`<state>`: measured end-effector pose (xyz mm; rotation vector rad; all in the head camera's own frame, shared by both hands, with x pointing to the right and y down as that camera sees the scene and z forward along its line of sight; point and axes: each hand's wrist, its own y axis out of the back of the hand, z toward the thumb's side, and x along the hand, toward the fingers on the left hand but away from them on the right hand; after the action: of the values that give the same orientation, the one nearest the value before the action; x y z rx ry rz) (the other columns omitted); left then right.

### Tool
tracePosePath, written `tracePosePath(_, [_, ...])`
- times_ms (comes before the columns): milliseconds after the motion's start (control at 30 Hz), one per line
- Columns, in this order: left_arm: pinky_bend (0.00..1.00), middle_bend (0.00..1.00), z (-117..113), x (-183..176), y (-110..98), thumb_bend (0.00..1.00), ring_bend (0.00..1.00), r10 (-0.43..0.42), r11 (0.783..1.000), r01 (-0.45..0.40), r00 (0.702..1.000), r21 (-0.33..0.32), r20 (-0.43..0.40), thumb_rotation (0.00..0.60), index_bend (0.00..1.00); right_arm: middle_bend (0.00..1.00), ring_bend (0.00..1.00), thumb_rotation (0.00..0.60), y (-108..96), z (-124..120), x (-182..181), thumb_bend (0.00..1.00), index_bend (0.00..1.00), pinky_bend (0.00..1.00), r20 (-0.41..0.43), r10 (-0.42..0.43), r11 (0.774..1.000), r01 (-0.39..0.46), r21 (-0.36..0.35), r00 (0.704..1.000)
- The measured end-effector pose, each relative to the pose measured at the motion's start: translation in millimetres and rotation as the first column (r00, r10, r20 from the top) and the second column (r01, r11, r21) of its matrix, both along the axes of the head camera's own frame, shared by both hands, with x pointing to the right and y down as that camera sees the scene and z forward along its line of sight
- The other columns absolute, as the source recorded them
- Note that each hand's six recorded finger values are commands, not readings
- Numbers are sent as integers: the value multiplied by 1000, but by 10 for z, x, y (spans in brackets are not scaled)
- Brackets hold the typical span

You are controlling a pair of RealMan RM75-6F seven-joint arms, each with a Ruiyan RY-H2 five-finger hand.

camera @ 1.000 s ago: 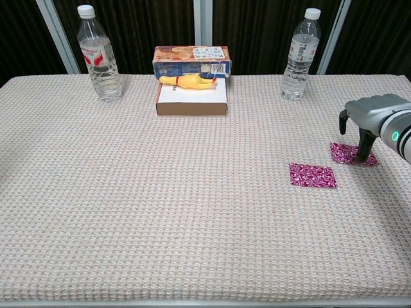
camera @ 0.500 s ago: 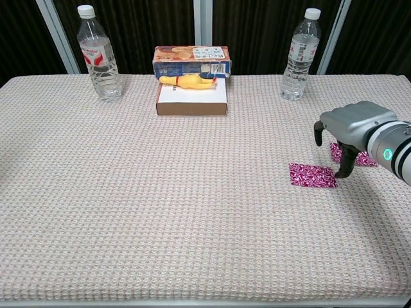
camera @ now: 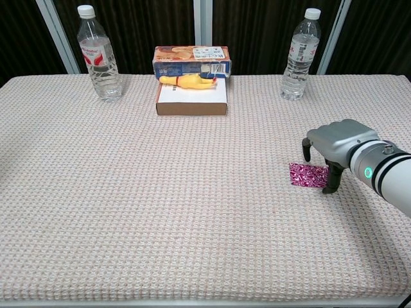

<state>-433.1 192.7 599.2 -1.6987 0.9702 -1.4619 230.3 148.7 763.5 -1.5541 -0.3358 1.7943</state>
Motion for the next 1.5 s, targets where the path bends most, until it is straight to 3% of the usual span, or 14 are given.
tracePosePath(1500, [263,220,15,-4,2,56,132,0,1000,0,1000,-7,-1,600,258,1000,1000,600,-108,-28,-22,38,435,1000,11,29,999,-30,19,1000])
